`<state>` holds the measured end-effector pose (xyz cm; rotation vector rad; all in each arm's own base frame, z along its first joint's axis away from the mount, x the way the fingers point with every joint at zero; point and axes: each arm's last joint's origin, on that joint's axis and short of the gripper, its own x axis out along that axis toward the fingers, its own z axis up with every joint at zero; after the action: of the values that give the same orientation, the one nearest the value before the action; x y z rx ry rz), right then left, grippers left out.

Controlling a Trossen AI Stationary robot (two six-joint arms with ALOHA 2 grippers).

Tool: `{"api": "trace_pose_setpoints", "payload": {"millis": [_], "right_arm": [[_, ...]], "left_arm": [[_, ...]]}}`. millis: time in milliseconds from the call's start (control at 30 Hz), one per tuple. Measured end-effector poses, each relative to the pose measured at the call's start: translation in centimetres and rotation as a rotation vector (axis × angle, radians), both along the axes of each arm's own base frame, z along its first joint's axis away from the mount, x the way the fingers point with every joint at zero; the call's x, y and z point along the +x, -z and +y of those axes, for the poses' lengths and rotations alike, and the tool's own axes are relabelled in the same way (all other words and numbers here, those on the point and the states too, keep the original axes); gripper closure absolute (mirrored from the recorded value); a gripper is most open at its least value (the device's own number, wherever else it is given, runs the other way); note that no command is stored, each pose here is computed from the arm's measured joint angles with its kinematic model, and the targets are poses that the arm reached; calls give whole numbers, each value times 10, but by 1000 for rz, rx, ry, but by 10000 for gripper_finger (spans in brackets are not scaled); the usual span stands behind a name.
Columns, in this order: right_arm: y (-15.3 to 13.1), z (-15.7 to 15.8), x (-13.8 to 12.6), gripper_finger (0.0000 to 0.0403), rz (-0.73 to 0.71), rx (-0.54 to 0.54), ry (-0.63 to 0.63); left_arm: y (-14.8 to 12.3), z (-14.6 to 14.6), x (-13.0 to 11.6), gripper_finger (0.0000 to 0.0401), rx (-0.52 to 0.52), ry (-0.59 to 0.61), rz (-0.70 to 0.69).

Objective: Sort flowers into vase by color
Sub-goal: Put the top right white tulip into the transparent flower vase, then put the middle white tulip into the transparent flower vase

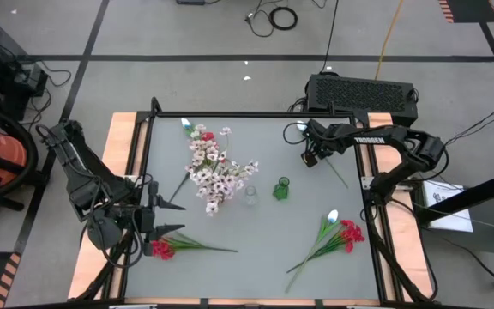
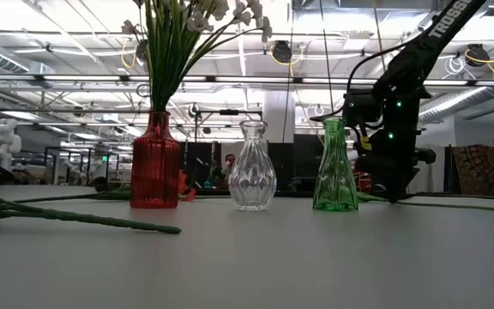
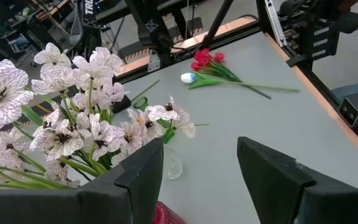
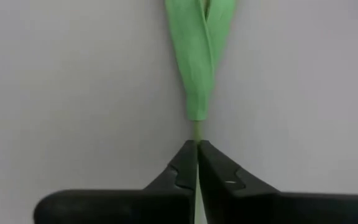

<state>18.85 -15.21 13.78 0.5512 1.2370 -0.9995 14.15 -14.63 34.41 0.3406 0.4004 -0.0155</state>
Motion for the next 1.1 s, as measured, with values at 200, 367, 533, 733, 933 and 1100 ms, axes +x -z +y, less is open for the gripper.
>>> {"api": "trace_pose_setpoints", "payload": {"millis": [200,367,533,733,933,1100], "right_arm": [[-15,8,3,402,-68,-24,-35],[-30,21,3,403,-132,-20,-53],[-53,41,19,403,-349,-52,-169],[-92,66,26,402,-610,-168,-281],[-82,81,12,402,-430,-90,-240],[-67,85,18,402,-336,-43,-259]], "left_arm": [[0,0,0,189,0,-1,-1],[0,0,0,189,0,-1,-1],[0,0,0,189,0,-1,-1],[-1,0,0,189,-7,-2,-8],[-1,0,0,189,-6,-4,-8],[-1,0,0,189,-5,-4,-9]]}}
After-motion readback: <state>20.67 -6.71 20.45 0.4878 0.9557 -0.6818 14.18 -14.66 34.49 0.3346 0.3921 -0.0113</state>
